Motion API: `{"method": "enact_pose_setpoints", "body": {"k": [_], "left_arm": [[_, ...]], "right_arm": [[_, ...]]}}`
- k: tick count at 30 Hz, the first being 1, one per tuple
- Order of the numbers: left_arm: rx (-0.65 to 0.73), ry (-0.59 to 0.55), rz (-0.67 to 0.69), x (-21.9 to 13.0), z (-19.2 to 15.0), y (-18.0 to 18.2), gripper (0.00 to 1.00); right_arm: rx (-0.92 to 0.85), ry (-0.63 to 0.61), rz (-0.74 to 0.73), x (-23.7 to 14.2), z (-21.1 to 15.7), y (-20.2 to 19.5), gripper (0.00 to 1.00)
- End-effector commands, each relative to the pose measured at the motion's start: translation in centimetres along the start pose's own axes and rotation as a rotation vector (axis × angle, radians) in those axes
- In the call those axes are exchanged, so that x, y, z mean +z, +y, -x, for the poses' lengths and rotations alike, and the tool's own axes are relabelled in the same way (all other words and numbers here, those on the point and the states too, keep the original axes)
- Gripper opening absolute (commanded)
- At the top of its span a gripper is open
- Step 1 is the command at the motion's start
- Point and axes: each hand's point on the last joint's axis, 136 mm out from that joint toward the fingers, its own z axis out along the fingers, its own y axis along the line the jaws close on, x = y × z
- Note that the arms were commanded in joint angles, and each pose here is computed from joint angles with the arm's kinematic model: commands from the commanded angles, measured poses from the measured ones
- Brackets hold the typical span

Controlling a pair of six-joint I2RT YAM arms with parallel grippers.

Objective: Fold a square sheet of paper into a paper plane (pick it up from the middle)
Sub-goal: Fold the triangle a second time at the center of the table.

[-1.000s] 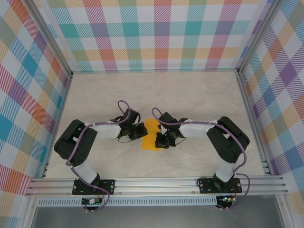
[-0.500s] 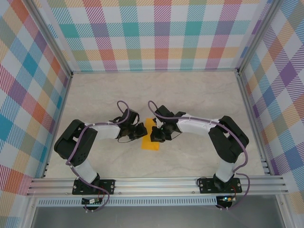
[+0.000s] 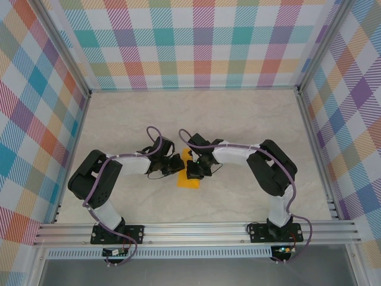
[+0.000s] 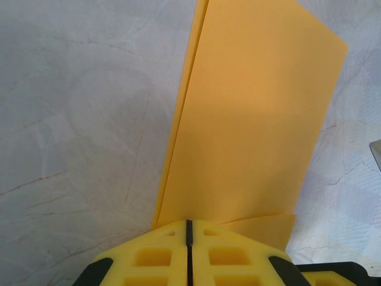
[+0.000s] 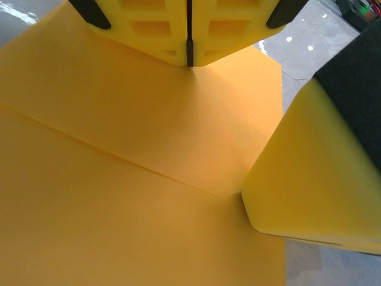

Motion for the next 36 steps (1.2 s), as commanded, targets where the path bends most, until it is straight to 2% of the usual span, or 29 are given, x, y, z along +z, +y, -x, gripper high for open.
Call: {"method": "enact_pose_setpoints", "body": {"k": [1, 18, 32, 36], "left_arm": [[-0.064, 0.027, 0.163, 1.0, -1.4, 5.1, 0.08], [-0.103, 0.045, 0.236, 1.5, -2.2, 7.1, 0.07], [-0.107, 0.05, 0.249, 1.6, -2.3, 7.4, 0.06], [-0.105, 0.048, 0.246, 1.6, -2.2, 7.3, 0.07]], "right_arm": [[-0.035, 0.01, -0.034, 0.2, 0.0, -0.3, 0.07], [-0.074, 0.111, -0.057, -0.7, -5.0, -3.1, 0.07], [-0.067, 0.152, -0.058, -1.1, -7.7, -4.7, 0.07], [-0.074, 0.127, -0.057, -1.6, -7.3, -4.4, 0.07]]}}
